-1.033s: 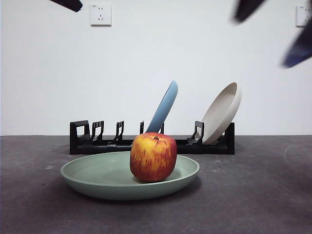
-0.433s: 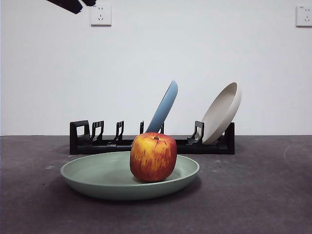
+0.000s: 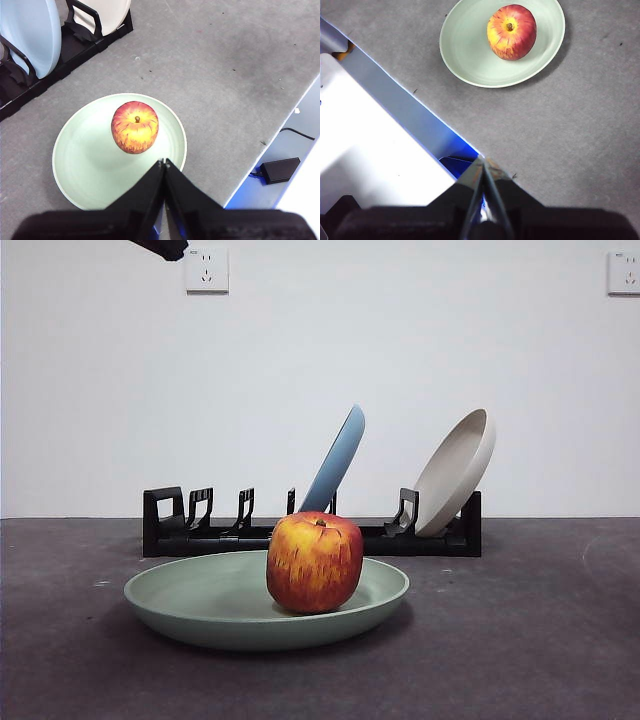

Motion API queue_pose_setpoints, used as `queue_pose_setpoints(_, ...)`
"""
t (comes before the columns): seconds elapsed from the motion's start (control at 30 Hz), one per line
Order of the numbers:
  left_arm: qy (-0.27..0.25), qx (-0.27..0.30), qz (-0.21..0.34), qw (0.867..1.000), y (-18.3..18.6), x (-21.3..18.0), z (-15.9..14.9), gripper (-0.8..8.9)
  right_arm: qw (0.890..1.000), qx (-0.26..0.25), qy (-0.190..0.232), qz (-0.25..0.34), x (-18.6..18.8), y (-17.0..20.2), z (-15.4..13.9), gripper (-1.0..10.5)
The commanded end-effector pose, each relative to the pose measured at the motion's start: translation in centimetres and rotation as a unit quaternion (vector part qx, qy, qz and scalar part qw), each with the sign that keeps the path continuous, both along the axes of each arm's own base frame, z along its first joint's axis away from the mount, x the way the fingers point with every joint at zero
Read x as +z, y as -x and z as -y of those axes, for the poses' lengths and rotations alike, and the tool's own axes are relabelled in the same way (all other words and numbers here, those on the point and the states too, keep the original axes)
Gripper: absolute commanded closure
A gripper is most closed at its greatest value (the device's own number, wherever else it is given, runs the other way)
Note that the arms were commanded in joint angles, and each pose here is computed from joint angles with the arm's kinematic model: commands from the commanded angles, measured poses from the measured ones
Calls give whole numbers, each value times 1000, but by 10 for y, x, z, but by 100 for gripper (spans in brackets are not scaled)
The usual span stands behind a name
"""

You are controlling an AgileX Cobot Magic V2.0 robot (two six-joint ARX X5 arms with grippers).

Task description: Take the green plate from the plate rack,put the plate on the table,take the apple from the table,put the apple in the plate

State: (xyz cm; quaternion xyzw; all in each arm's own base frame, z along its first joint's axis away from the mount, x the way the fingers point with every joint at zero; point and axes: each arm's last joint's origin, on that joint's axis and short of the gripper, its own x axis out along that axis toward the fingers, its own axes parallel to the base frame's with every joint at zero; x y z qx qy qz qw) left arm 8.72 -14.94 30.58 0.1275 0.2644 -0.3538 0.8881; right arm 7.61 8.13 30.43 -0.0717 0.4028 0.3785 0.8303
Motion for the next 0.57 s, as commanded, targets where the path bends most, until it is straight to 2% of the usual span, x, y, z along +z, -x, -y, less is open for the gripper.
queue_pose_setpoints(0.03,2,1,-1,1000,0,0,0,818,1000,-2,-1,0,0,0,0,946)
queue_pose_setpoints(0.37,2,0,-1,1000,0,0,0,818,1000,-2,-1,-1,0,0,0,946)
queue_pose_setpoints(0.5,-12,-5,18,1000,0,1,0,817,1000,-2,-1,0,0,0,0,946)
queue_pose_setpoints(0.57,-13,24,55,998,-4,6,-4,817,1000,-2,-1,0,0,0,0,946)
